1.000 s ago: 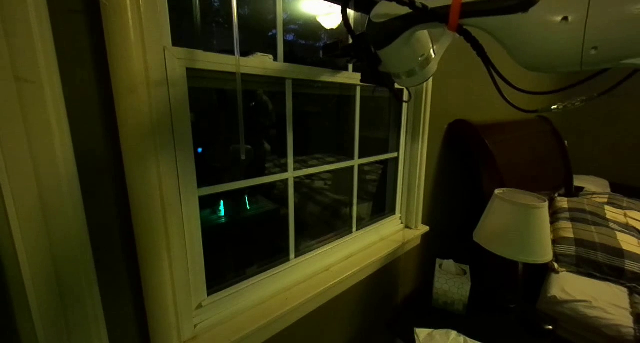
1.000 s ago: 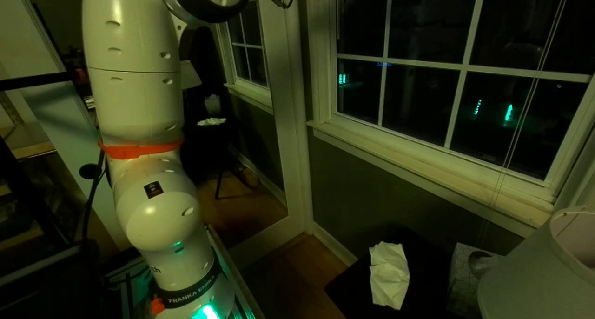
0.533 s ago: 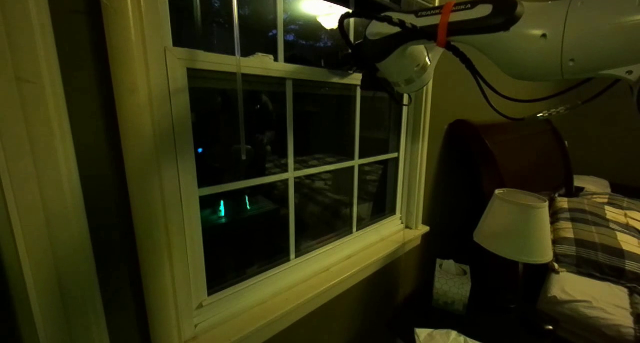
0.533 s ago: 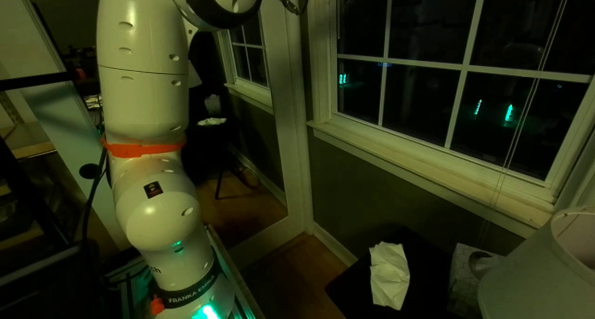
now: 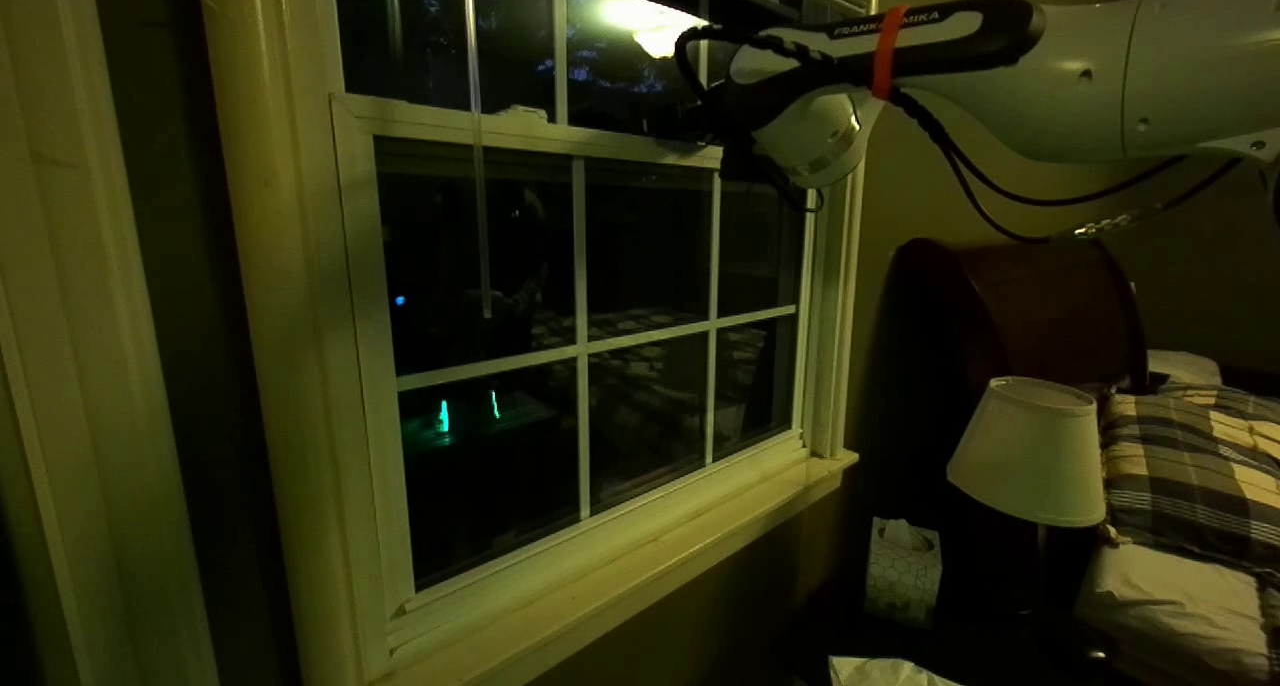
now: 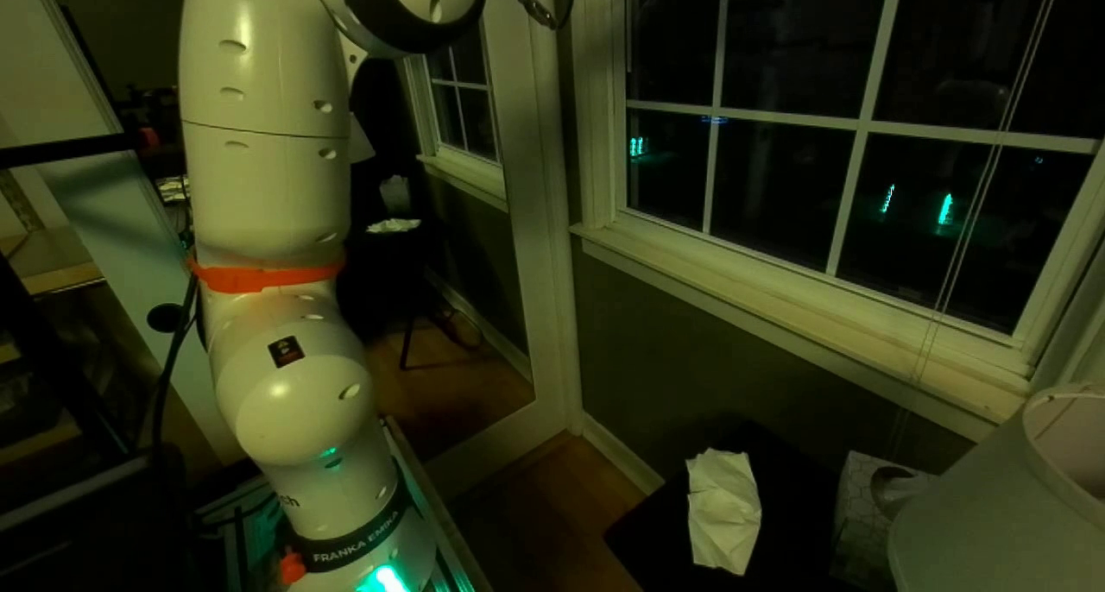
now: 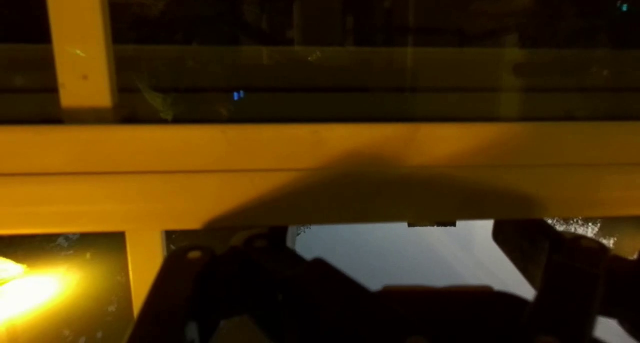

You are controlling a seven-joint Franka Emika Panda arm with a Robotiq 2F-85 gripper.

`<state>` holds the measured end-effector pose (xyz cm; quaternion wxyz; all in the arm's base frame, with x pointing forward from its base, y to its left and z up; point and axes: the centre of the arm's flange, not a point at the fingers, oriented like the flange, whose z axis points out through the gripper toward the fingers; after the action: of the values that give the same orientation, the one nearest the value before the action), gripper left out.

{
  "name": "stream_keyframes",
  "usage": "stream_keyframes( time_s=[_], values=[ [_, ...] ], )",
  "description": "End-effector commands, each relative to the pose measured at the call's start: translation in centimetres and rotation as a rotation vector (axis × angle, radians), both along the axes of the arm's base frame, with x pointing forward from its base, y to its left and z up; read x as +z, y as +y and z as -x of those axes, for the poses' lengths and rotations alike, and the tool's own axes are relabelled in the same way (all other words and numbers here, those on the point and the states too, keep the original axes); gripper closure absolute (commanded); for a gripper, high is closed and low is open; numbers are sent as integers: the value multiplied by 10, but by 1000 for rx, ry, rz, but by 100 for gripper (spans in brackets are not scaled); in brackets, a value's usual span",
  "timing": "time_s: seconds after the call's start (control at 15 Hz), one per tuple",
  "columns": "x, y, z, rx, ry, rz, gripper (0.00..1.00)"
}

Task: Push the window down

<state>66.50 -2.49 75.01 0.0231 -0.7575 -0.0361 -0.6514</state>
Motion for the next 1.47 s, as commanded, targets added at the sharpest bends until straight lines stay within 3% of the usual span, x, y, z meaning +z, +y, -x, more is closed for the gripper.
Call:
stream_keyframes(
  time_s=[0.0, 0.6, 0.93, 1.4],
  values=[
    [-71, -24, -6, -55, 127, 49, 0],
    [-81, -20, -1, -110, 44, 63, 0],
    [-80, -24, -8, -54, 52, 0, 0],
    [-32, -13, 30, 44, 62, 13, 0]
  ],
)
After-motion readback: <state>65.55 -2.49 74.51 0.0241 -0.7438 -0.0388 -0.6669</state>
